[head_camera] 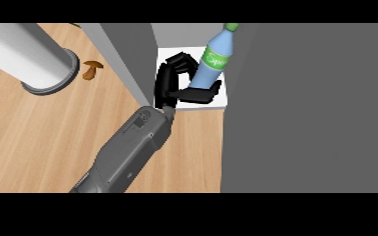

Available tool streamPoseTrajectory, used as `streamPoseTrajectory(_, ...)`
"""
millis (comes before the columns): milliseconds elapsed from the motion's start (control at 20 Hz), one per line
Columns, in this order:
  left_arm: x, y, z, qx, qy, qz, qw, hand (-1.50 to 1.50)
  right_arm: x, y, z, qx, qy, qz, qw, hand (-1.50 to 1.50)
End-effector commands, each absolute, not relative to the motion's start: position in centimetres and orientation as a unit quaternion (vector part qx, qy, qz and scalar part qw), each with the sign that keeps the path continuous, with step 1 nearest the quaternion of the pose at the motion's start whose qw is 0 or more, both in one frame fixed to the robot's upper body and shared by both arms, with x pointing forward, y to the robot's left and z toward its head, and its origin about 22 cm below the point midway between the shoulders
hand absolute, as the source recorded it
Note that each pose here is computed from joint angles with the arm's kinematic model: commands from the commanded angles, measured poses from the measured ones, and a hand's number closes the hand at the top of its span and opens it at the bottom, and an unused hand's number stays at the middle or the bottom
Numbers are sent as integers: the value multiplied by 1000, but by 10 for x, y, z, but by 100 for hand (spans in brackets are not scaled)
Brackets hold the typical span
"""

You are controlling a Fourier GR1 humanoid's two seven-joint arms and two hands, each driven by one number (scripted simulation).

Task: Pick up the bottled water, place it into the cabinet and close the cabinet

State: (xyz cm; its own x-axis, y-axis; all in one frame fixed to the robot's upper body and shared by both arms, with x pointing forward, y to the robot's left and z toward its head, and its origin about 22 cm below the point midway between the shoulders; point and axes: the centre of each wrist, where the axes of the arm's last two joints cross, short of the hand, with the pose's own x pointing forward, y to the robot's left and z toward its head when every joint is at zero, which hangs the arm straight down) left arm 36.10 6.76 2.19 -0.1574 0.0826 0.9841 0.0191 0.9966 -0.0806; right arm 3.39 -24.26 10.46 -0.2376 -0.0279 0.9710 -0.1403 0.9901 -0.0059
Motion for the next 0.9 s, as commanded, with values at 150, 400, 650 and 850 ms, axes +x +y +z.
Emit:
streamPoseTrajectory(150, 399, 64, 43, 9, -747, 31, 664, 150, 43, -242, 114, 78, -796, 28, 600, -150)
streamPoseTrajectory(400, 412, 77, 32, 111, -752, -38, 649, 150, 36, -245, 112, 78, -798, 34, 597, -150)
streamPoseTrajectory(650, 424, 89, 33, 149, -720, -11, 678, 150, 41, -255, 107, 75, -800, 29, 595, -150)
streamPoseTrajectory(850, 418, 103, 13, 163, -717, 36, 677, 150, 35, -250, 117, 76, -802, 41, 591, -150)
